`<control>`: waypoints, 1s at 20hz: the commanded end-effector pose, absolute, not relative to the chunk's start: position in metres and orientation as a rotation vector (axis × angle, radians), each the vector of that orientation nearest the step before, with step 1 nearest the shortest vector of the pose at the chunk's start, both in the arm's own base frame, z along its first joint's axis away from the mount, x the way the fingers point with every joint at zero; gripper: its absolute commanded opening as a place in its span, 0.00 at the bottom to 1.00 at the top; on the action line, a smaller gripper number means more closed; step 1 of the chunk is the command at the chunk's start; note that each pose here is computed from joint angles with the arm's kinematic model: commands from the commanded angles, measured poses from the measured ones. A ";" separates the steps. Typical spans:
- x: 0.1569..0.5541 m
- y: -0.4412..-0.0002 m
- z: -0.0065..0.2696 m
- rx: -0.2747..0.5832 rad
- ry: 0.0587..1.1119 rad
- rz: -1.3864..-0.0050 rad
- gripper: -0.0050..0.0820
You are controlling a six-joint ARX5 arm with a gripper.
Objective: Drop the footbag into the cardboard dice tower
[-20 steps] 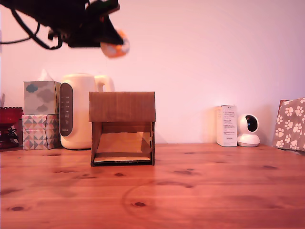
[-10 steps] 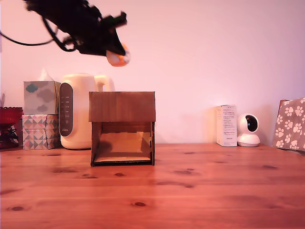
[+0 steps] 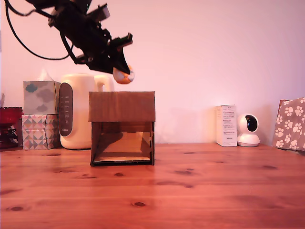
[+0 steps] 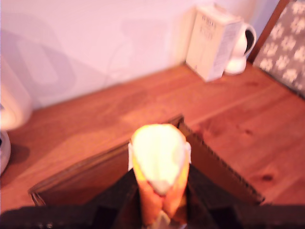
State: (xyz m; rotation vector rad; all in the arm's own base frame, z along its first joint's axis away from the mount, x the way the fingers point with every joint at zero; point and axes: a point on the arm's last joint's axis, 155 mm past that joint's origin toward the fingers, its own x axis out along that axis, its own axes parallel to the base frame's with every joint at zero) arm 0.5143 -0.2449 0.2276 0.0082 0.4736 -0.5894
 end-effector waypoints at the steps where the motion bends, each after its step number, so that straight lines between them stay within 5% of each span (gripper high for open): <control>1: 0.519 -0.247 0.226 0.043 0.454 -0.602 0.25; 2: 0.520 -0.248 0.229 0.067 0.435 -0.609 0.30; 3: 0.522 -0.249 0.233 0.080 0.413 -0.613 0.44; 5: 0.523 -0.249 0.238 0.084 0.394 -0.613 0.85; 6: 0.524 -0.248 0.240 0.085 0.392 -0.607 0.92; 10: 0.517 -0.246 0.244 0.089 0.446 -0.606 0.91; 12: 0.510 -0.242 0.249 0.091 0.467 -0.603 0.76; 13: 0.505 -0.240 0.251 0.092 0.479 -0.603 0.56; 15: 0.496 -0.237 0.254 0.093 0.502 -0.604 0.01; 16: 0.492 -0.237 0.257 0.093 0.505 -0.611 0.08; 20: 0.476 -0.234 0.258 0.112 0.542 -0.630 0.03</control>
